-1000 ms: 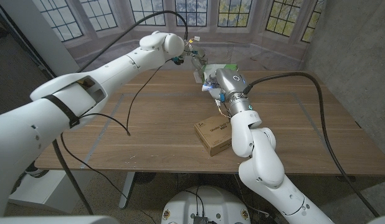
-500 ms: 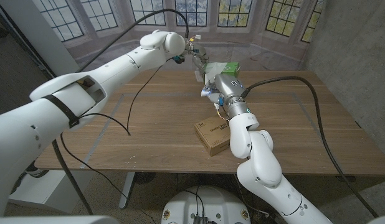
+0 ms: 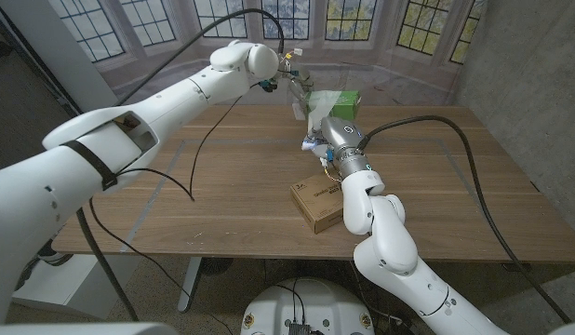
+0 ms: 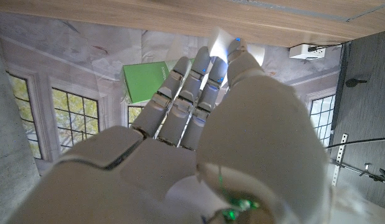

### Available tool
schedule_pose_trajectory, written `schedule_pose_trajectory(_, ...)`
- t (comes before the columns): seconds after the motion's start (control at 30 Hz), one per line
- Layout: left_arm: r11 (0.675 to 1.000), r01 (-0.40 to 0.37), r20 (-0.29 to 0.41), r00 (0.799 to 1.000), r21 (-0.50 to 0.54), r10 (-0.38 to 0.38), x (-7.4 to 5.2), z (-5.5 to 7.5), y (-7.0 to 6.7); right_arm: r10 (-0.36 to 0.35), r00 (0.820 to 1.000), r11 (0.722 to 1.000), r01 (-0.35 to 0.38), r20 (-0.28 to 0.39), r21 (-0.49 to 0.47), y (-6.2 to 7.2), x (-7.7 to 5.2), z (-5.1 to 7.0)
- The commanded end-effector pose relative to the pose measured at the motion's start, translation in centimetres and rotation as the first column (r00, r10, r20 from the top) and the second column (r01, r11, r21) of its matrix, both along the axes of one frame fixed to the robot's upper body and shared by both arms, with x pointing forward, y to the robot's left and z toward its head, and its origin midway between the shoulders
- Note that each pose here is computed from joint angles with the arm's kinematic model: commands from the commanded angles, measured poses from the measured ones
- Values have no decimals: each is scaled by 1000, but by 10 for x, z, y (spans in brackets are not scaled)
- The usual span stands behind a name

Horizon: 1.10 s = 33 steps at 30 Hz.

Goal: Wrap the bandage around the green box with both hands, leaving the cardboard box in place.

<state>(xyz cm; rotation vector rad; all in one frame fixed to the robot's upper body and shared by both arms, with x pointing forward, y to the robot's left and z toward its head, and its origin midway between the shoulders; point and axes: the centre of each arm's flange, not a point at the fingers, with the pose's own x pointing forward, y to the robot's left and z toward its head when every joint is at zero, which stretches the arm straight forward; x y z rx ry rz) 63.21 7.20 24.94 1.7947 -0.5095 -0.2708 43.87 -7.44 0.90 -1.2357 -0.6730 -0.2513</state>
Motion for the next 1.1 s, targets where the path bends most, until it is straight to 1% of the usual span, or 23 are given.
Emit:
schedule_pose_trajectory(0.03,1000,-1,24,1000,20,1,-3,12,-5,-17,999,1000,16,-40,-24,0,14,-7)
schedule_pose_trajectory(0.37,1000,6,42,999,28,-8,-7,21,-10,-20,997,999,17,-69,-34,4,23,-13)
schedule_pose_trajectory(0.6,999,18,52,998,29,-20,-10,24,-14,-29,996,999,26,-83,-41,6,29,-16)
schedule_pose_trajectory(1.1,999,23,47,999,27,-25,-16,23,-15,-39,995,998,34,-97,-47,7,46,-19)
